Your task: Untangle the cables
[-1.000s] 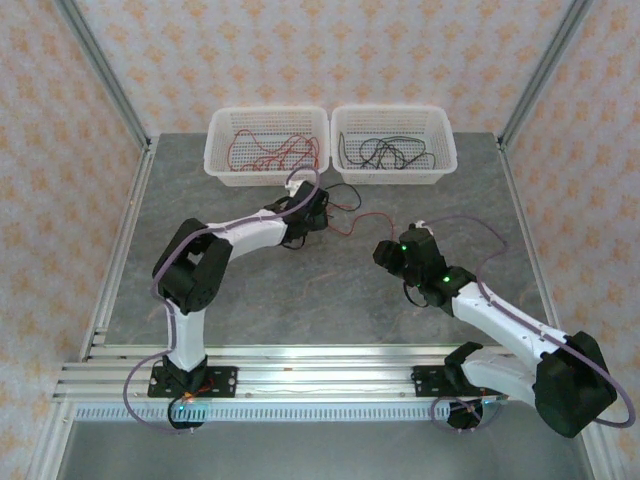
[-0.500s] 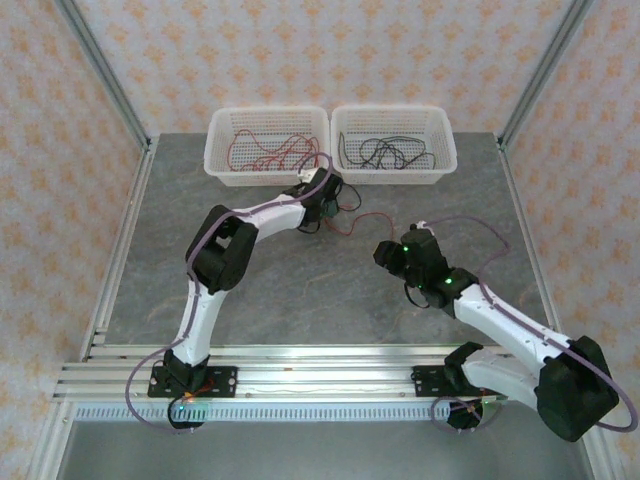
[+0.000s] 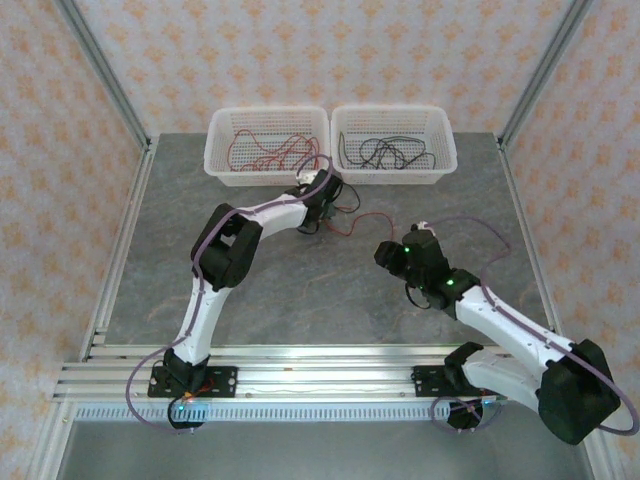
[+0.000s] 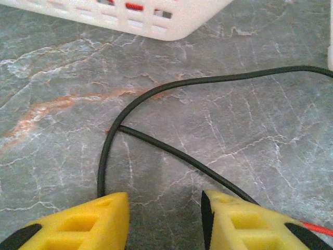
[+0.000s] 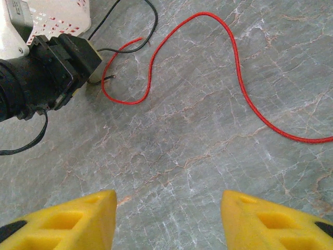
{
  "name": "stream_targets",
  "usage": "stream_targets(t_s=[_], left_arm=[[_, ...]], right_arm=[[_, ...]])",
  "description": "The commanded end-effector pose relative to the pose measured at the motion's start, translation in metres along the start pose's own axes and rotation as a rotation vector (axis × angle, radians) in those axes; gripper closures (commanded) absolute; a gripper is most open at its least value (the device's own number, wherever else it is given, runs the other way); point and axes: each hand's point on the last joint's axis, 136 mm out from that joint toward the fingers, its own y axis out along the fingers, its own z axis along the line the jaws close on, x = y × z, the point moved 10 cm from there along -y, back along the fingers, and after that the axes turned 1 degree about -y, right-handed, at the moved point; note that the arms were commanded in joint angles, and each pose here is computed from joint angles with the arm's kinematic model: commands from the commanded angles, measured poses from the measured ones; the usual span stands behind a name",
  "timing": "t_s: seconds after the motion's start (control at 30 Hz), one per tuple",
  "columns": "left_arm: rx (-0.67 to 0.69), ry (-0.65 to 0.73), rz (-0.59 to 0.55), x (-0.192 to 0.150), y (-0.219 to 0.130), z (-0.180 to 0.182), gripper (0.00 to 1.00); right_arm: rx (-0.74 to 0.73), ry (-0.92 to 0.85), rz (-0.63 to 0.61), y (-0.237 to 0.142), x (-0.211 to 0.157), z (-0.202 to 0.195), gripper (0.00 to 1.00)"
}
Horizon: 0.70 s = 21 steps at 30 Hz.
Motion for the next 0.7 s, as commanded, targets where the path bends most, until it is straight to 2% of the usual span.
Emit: stream_targets(t_s=[0.0,0.2,0.33,0.4,0.5,0.67], left_arm=[[0.127,0.075,0.146,-0.048,0.015,0.035,0.61],[0.123,0.152,0.216,-0.102,-0.032,0.065,0.61],[0.073,0.180,0.219,-0.123,-0.067,0.065,0.60],[0.061,0.188,0.200,-0.118,-0.079,0.060,0.59],[0.026,0.186,0.114,-0.086,-0.108,0.044,0.58],[-0.011,0.210,0.000,-0.039,-0.145,0.016,0.56]], right_arm=[[-0.029,-0.001,-0.024,-0.004,0.001,-0.005,0.45],[-0.022,-0.006,-0.038,-0.002,0.003,-0.003,0.45],[-0.062,-0.045,-0.019,0.012,0.008,0.002,0.45],[-0.082,-0.057,-0.008,0.018,0.011,0.006,0.45],[-0.064,-0.046,0.003,0.024,0.014,0.012,0.45],[-0.030,-0.011,0.093,0.045,0.006,0.016,0.45]])
